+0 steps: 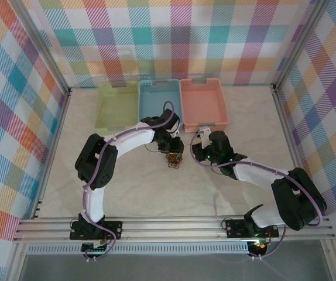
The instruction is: Untangle the cables
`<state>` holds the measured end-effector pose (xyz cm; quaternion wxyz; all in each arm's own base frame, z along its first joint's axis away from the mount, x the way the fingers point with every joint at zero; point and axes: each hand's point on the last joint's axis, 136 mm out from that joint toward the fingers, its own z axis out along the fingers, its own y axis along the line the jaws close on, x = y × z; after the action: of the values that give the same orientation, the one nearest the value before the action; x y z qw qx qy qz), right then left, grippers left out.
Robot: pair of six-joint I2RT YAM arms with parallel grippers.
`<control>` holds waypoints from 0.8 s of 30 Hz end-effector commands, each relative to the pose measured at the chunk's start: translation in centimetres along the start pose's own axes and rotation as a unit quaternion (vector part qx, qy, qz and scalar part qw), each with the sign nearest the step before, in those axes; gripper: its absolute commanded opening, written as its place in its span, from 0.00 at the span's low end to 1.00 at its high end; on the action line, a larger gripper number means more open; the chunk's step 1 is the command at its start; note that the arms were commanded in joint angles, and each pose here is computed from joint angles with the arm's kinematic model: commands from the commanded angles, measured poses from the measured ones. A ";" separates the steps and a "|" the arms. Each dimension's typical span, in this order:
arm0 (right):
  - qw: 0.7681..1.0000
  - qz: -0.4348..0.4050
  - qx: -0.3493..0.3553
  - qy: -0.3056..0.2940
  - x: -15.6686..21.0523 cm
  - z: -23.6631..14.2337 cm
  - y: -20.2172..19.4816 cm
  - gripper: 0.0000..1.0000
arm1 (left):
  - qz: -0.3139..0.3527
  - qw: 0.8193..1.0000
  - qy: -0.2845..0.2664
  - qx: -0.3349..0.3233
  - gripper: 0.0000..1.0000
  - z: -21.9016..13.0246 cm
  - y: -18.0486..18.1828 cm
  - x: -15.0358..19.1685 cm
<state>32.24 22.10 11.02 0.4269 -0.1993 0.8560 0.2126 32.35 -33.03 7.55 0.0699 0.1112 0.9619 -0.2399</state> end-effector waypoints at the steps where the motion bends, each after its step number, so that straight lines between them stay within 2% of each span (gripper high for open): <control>1: 1.000 0.006 -0.008 -0.012 -1.3 0.3 0.2 0.00 | 0.015 1.000 0.016 0.006 0.28 0.6 -0.7 0.9; 12: 1.000 0.006 -0.008 -0.012 -1.3 0.3 0.2 0.00 | 0.015 1.000 0.021 -0.005 0.19 1.1 -0.2 1.1; 19: 1.000 0.006 -0.008 -0.011 -1.2 0.3 0.2 0.00 | 0.017 1.000 0.023 -0.007 0.18 1.0 -0.1 1.5; 24: 1.000 0.006 -0.008 -0.011 -1.2 0.3 0.2 0.00 | 0.018 1.000 0.016 -0.006 0.10 0.8 -0.2 1.3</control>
<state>32.28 22.13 10.90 0.4247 -0.1995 0.8573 0.2120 32.01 -33.37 7.02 0.0668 0.1223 0.9612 -0.2381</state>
